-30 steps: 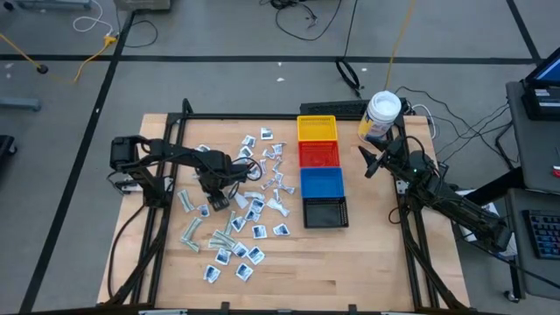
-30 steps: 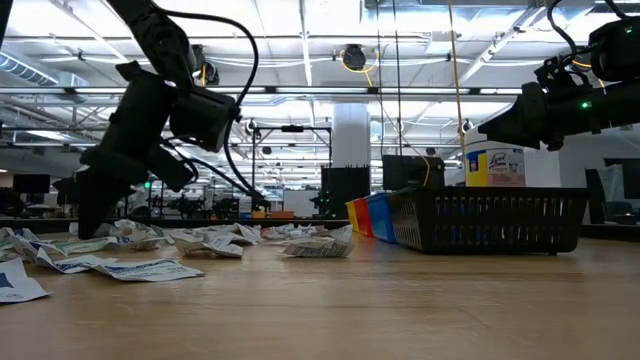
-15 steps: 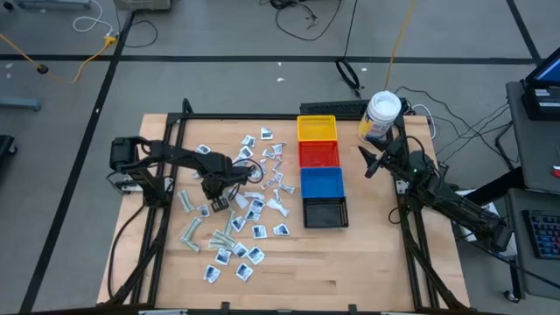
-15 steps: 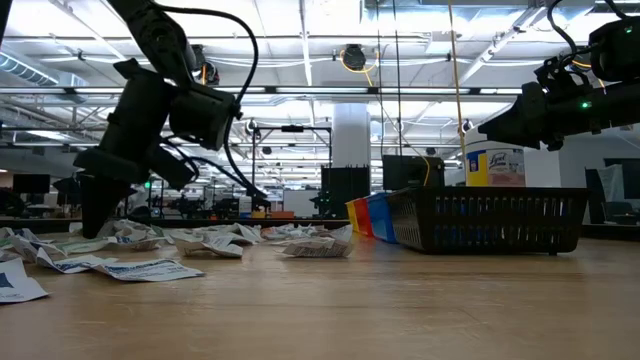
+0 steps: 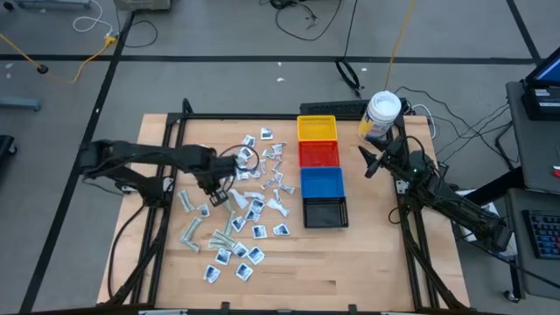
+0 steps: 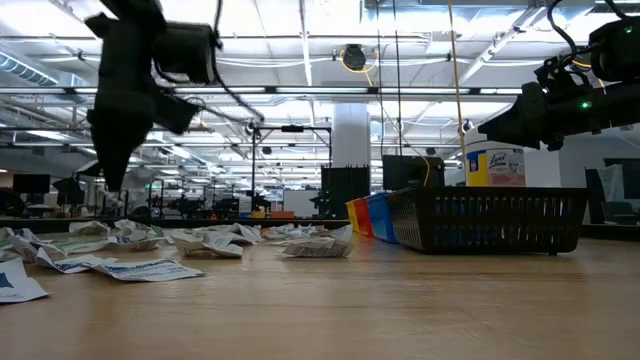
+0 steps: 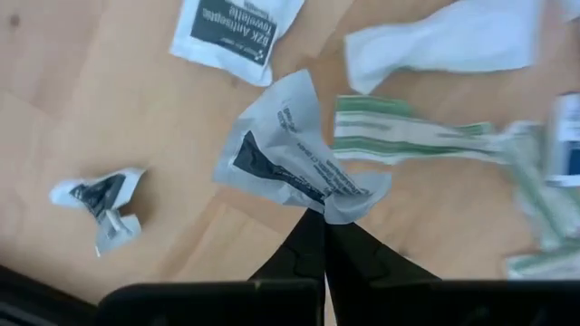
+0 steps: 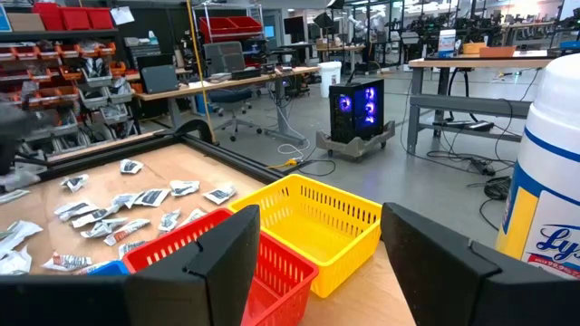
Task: Pick & Place First Aid Supplies
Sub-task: Put the black towelette pack into the black bin
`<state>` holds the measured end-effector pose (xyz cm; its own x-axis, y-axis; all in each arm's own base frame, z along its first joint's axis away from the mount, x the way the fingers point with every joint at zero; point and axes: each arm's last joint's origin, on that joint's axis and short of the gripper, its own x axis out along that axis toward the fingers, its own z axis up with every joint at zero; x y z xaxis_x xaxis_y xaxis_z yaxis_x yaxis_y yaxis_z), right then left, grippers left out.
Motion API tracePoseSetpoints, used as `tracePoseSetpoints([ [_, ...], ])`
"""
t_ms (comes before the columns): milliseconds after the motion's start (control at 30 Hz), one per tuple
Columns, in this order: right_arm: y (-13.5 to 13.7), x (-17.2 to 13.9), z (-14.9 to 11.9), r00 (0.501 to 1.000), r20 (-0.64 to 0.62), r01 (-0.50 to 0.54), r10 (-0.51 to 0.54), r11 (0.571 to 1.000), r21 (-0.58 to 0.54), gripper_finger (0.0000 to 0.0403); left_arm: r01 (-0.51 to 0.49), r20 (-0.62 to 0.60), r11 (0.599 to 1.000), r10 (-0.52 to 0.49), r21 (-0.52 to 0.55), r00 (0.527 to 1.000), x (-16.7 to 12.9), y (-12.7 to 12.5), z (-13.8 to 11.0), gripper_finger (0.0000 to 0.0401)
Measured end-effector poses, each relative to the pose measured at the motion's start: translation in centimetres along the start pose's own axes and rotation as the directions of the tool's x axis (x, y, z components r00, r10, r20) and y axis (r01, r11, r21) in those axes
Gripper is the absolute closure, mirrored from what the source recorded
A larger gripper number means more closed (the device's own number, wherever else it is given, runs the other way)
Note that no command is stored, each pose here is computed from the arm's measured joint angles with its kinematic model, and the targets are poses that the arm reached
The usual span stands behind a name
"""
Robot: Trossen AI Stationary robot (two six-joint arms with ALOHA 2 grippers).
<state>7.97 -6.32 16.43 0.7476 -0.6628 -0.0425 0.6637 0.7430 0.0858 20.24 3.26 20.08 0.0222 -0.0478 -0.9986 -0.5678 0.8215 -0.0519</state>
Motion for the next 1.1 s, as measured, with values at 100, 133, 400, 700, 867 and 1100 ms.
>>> tracePoseSetpoints([
  [100,0.0,0.0,0.0,1.000,0.000,0.000,0.000,1.000,0.000,0.0175,0.050,0.083,0.999,-0.050,0.004,0.995,-1.7,0.3,-0.9,0.0401],
  [133,0.0,0.0,0.0,1.000,0.000,0.000,0.000,1.000,0.000,0.0175,0.071,0.116,0.997,-0.072,0.010,0.991,-2.2,0.3,-1.1,0.0401],
  [400,0.0,0.0,0.0,1.000,0.000,0.000,0.000,1.000,0.000,0.0174,0.218,0.387,0.963,-0.265,0.161,0.883,-6.2,0.4,-3.1,0.0401],
  [700,0.0,0.0,0.0,1.000,0.000,0.000,0.000,1.000,0.000,0.0175,0.295,0.618,0.908,-0.419,0.297,0.665,-9.7,0.2,-4.2,0.0401],
  [867,0.0,0.0,0.0,1.000,0.000,0.000,0.000,1.000,0.000,0.0175,0.256,0.719,0.873,-0.487,0.414,0.497,-11.5,-0.2,-3.8,0.0401],
  [1100,0.2,0.0,0.6,0.997,0.065,-0.050,0.040,0.987,0.154,0.0174,0.118,0.810,0.873,-0.483,0.473,0.332,-13.0,-0.7,-2.8,0.0401],
])
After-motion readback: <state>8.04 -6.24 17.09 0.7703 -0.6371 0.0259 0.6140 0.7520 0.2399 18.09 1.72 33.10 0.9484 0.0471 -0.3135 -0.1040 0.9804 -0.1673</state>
